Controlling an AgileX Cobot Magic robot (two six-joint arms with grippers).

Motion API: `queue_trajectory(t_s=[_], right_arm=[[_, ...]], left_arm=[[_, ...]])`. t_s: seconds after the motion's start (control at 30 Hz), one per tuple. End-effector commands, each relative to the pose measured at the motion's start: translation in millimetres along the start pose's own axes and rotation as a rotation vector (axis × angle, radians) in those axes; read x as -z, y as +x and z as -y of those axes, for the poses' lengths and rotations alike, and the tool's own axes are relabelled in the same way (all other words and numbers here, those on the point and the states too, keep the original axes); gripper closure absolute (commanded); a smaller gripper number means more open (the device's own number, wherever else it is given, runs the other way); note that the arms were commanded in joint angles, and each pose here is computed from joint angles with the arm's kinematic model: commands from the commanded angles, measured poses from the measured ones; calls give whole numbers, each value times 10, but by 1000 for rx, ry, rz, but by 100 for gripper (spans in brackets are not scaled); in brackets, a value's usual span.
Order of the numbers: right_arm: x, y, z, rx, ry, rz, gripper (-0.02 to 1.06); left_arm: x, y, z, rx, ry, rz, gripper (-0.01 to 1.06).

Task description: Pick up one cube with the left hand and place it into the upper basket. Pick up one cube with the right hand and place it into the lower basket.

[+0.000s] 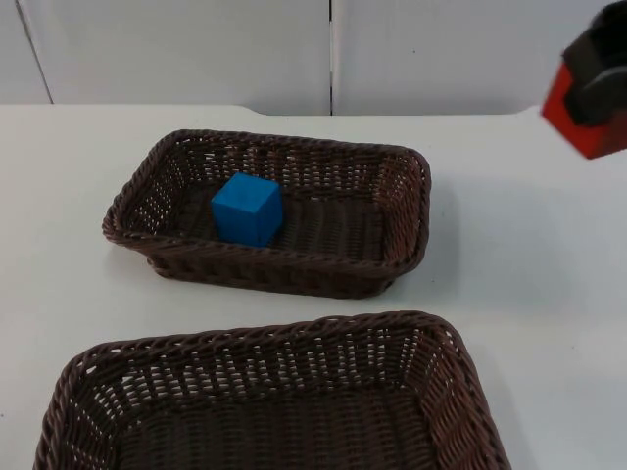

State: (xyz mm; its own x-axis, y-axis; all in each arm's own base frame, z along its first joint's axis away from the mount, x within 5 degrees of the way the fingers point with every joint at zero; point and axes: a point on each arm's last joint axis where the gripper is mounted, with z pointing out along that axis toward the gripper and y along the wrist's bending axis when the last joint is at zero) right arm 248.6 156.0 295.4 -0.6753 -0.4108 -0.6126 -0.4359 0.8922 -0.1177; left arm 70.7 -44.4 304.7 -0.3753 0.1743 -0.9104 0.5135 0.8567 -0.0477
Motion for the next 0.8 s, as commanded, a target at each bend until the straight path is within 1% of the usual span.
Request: queue_trajectory(t_s=[0.0, 0.03, 0.1, 0.17, 0.2, 0.37, 0.4, 0.53, 0.57, 0.67, 0.77], right_arm=[[70, -30, -162, 52, -44, 53, 105], [70, -30, -162, 52, -44, 53, 105], [107, -23, -333, 93, -84, 68, 105], [136, -8, -452, 125, -111, 72, 105], [136, -8, -452, 125, -111, 72, 105], [223, 45, -743, 205, -178, 86, 105], [223, 45, -743, 205, -178, 86, 105], [289, 94, -928, 257, -222, 93, 105], [289, 94, -928, 257, -222, 93, 105], [341, 131, -1072, 294, -261, 107, 105], [370, 145, -1139, 311, -281, 120, 105]], left_arm=[[6, -2, 6, 2, 4, 8, 28], [6, -2, 6, 2, 4, 8, 28], [6, -2, 6, 2, 4, 8, 28], [6, -2, 6, 2, 4, 8, 28], [6, -2, 6, 2, 4, 8, 28], [6, -2, 6, 2, 4, 8, 28], [6, -2, 6, 2, 4, 8, 28], [6, -2, 6, 2, 4, 8, 28], [6, -2, 6, 2, 4, 8, 28], [6, -2, 6, 2, 4, 8, 28], [6, -2, 6, 2, 4, 8, 28]])
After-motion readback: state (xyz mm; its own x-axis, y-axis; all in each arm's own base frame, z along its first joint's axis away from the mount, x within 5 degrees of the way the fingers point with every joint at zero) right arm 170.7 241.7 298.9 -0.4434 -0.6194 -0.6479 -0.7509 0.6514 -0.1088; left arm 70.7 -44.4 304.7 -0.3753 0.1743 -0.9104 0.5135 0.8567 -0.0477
